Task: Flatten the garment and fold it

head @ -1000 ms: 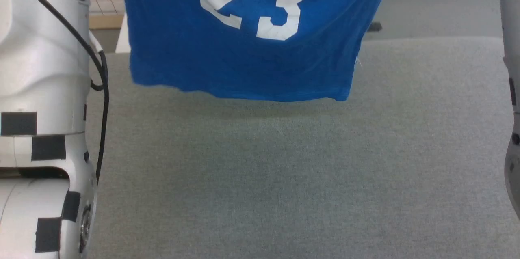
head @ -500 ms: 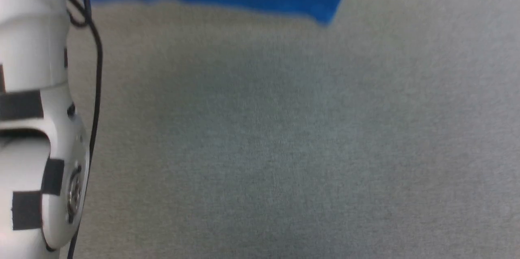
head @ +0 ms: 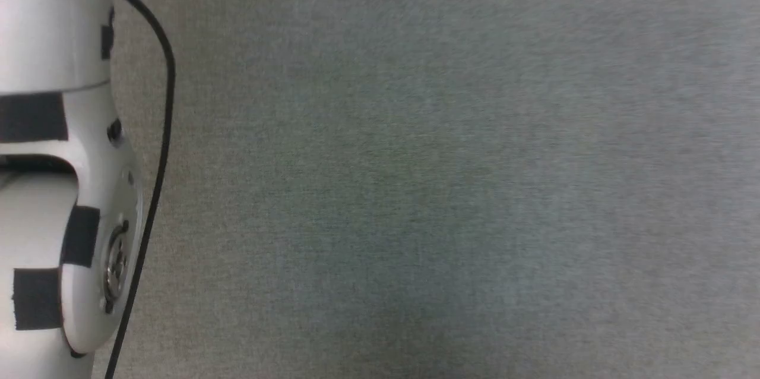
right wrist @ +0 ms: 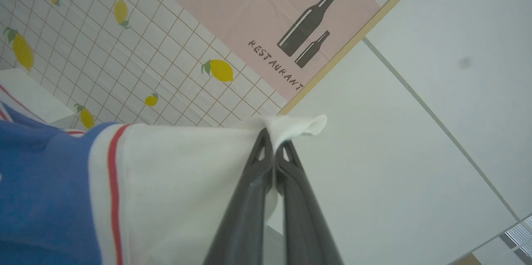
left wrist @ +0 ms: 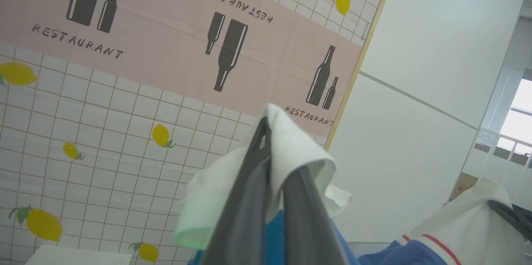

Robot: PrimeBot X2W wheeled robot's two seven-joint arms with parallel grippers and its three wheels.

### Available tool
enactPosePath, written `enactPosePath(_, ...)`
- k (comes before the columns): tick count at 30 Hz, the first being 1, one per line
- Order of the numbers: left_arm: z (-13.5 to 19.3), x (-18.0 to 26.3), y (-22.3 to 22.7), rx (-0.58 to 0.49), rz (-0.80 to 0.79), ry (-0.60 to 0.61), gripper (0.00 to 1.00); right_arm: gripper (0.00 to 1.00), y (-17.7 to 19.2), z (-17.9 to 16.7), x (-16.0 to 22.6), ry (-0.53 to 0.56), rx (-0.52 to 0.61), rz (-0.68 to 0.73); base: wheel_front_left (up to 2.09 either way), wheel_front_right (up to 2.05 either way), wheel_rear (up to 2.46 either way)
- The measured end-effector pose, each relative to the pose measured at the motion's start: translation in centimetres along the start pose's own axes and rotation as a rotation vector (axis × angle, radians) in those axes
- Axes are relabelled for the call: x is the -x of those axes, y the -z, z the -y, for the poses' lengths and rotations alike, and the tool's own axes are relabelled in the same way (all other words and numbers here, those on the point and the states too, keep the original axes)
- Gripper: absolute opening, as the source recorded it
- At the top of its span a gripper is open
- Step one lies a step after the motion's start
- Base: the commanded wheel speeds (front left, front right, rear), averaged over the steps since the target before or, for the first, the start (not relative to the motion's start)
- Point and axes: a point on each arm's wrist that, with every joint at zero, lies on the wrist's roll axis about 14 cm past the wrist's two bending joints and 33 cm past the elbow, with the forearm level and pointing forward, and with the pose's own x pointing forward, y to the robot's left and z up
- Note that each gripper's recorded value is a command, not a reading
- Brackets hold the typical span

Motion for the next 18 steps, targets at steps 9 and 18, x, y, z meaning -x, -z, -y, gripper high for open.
enactPosePath(9,-7.1,5.2,6.7,0.018,-0.137,-0.115,0.00,0.00,6.7,-5.9,-0.7,-0.100,-0.024,-0.046,0.00,0.00,0.00)
enactPosePath(18,-7.4,12.1,7.5,0.065,-0.270,-0.121,0.00,0.00,8.5,-6.2,3.7,-0.122,-0.166,-0.003,0.00,0.00,0.00)
